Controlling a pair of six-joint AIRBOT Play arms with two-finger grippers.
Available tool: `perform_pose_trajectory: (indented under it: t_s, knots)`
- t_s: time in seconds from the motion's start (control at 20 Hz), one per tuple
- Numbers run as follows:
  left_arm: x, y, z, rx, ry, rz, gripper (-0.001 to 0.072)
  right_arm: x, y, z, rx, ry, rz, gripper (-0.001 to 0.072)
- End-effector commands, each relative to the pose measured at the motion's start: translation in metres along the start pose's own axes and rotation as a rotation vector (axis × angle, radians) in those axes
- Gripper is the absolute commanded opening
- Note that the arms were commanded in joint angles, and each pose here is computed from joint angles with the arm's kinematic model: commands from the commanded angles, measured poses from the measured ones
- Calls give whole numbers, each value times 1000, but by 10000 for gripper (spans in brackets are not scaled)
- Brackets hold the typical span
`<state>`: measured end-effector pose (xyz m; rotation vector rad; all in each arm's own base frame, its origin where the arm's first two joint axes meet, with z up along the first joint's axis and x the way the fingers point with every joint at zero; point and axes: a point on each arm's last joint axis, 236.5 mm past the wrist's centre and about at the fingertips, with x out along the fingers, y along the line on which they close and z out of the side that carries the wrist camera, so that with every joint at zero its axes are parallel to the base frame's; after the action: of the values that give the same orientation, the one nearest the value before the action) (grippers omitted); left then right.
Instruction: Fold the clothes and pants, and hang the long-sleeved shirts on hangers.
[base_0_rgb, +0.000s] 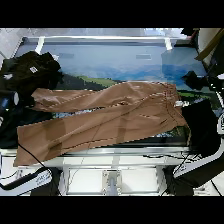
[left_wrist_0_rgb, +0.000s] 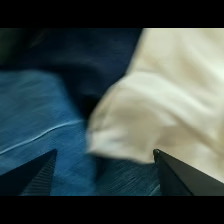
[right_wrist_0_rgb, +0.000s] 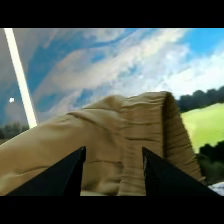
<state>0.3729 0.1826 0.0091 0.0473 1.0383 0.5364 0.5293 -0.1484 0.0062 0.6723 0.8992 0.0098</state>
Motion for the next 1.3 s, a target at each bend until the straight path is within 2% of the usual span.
perform_pose_trajectory:
  t_s: [0.0, 0.1, 0.2, 0.3, 0.4, 0.5, 0.6, 0.75, 0.8, 0.9, 1.05, 1.1, 1.25]
  knots:
    - [-45, 31, 16, -183, -88, 50, 713, -44, 4, 0, -59, 95, 6, 400]
    - [-84, 76, 8, -364, -128, 128, 712, -81, -5, 1, -72, 103, -8, 399]
    - [-112, 120, -35, -592, -77, 220, 708, -113, -22, -11, -92, 122, -41, 399]
    - [-133, 150, -76, -720, -25, 264, 706, -133, -36, -33, -73, 139, -39, 399]
    - [-137, 168, -106, -843, 37, 243, 705, -140, -46, -50, -45, 141, -24, 400]
    - [-125, 164, -129, -946, 133, 102, 705, -138, -55, -62, -7, 160, -20, 400]
    - [-114, 150, -144, -927, 217, -109, 705, -134, -53, -67, -2, 173, -9, 399]
    - [-109, 140, -166, -765, 257, -364, 702, -127, -27, -72, -12, 202, 60, 399]
    - [-104, 143, -169, -759, 250, -394, 667, -124, -14, -74, -5, 214, 89, 399]
    - [-90, 140, -170, -723, 243, -470, 461, -115, 10, -76, -14, 228, 138, 399]
    - [-64, 125, -182, -622, 313, -575, 471, -99, 46, -86, -53, 274, 184, 399]
    - [-57, 119, -187, -594, 343, -611, 509, -94, 57, -91, -65, 293, 193, 399]
    - [-42, 101, -213, -475, 454, -710, 532, -84, 82, -102, -76, 335, 209, 398]
